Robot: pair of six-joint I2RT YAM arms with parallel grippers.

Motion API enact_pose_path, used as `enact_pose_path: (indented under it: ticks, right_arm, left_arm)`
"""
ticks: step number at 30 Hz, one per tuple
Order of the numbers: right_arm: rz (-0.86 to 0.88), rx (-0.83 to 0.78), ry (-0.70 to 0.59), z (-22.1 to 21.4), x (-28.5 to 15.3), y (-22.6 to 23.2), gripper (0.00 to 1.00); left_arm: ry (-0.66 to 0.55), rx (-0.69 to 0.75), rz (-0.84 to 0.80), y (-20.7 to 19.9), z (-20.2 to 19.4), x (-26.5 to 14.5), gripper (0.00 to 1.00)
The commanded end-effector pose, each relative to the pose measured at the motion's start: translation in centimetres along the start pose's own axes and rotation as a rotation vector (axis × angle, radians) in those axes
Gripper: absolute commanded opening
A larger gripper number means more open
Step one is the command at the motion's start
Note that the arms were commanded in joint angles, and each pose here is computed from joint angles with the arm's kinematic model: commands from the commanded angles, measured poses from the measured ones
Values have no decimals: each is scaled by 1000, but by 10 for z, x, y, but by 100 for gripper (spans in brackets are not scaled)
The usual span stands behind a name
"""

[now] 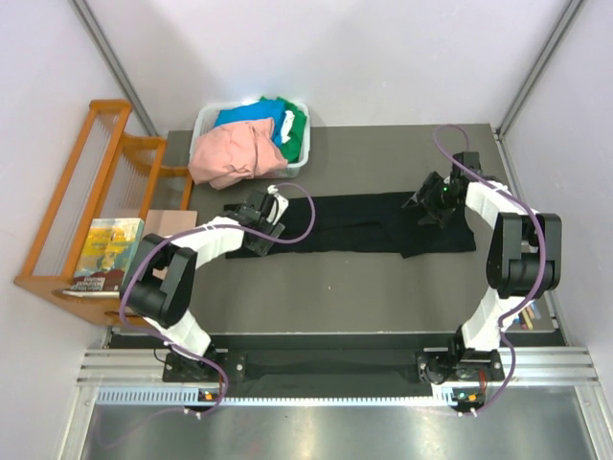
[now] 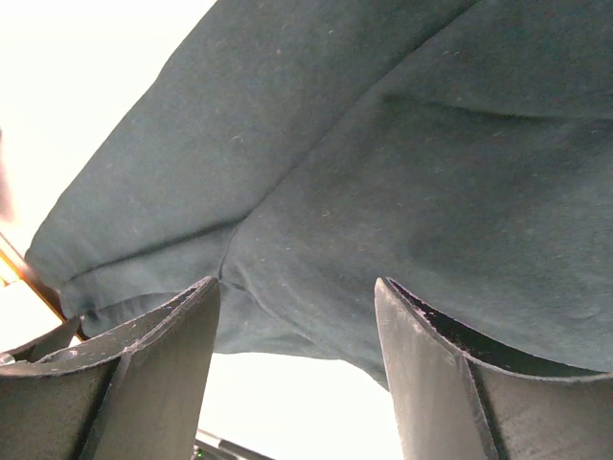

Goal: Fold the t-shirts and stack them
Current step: Fold the tshirt

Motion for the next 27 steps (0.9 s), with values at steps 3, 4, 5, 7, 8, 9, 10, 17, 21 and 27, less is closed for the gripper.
enact_pose_path:
  ticks: [3, 4, 5, 7, 8, 9, 10, 17, 21, 27]
  right_arm:
    - [14, -10, -48, 8, -12, -5, 66]
    - [9, 0, -47, 9, -11, -8, 66]
    - [5, 4, -47, 10, -9, -11, 66]
    - [-8, 28, -48, 14, -4, -18, 66]
    - [-5, 36, -46, 16, -1, -20, 66]
    - [-3, 49, -47, 19, 1, -22, 66]
    - [-15, 67, -31, 19, 9, -27, 66]
    - [-138, 67, -128, 50, 2, -42, 68]
    - [-306, -33, -309, 73, -42, -39, 71]
    - [-248, -14, -235, 62, -37, -29, 71]
  left_arm:
    - [250, 132, -293, -59, -75, -7, 77]
    - [255, 149, -306, -61, -76, -9, 77]
    - [263, 174, -322, -65, -79, -13, 77]
    - [277, 215, -335, -68, -83, -16, 76]
    - [286, 234, -340, -71, -85, -17, 76]
    - [291, 241, -344, -72, -86, -18, 76]
    - [290, 241, -342, -72, -86, -18, 76]
    - [281, 229, -342, -71, -81, -19, 76]
    - [272, 225, -348, -72, -78, -19, 76]
    - [262, 214, -358, -73, -68, -19, 76]
Point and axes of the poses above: each gripper's point midway between its finger pads, its own x axis out along the fingers, its own y axis along the line the jaws close on, z = x × y, the point moved 3 cm from there along -x, back along the fingers
